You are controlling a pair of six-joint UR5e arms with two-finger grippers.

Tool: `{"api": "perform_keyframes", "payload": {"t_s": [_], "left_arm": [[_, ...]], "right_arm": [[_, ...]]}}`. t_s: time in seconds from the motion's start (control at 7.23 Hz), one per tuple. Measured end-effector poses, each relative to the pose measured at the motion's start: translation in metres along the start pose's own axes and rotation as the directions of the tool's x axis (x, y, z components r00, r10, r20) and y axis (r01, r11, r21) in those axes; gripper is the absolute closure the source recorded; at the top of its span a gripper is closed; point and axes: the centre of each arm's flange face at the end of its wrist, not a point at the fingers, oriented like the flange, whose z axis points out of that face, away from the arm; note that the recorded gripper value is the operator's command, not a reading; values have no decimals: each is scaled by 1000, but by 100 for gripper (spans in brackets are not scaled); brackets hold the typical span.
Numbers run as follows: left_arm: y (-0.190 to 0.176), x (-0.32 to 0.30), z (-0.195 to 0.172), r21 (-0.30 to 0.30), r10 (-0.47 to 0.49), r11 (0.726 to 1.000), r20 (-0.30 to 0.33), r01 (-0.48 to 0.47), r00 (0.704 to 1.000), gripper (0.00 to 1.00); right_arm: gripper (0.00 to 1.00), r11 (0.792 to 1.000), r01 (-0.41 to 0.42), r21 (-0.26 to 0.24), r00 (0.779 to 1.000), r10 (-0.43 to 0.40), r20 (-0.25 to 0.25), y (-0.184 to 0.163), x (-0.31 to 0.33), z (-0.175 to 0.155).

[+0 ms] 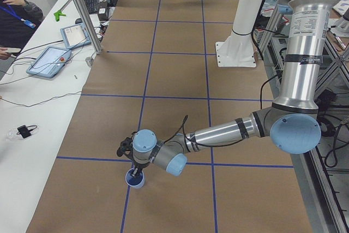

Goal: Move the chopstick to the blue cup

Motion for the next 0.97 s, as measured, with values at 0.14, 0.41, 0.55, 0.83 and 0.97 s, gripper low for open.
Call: {"api": "perform_keyframes", "payload": {"t_s": [0.14,0.41,0.55,0.83,0.97], "left_arm": [[1,1,1,5,10,1000,0,-10,1000,100],[-3,9,-7,24,31,999,-8,-31,999,100],[-14,21,-19,39,41,998,-39,-40,998,100],[-57,61,-58,64,41,997,-115,-34,992,100],[-84,88,-85,94,2,996,-130,10,991,100]], "right_arm": [[0,1000,0,0,1000,0,0,0,0,0],[0,1000,0,0,1000,0,0,0,0,0],[0,1000,0,0,1000,0,0,0,0,0],[0,1000,0,0,1000,0,1,0,0,0],[0,1000,0,-1,1000,0,1,1,0,0]]}}
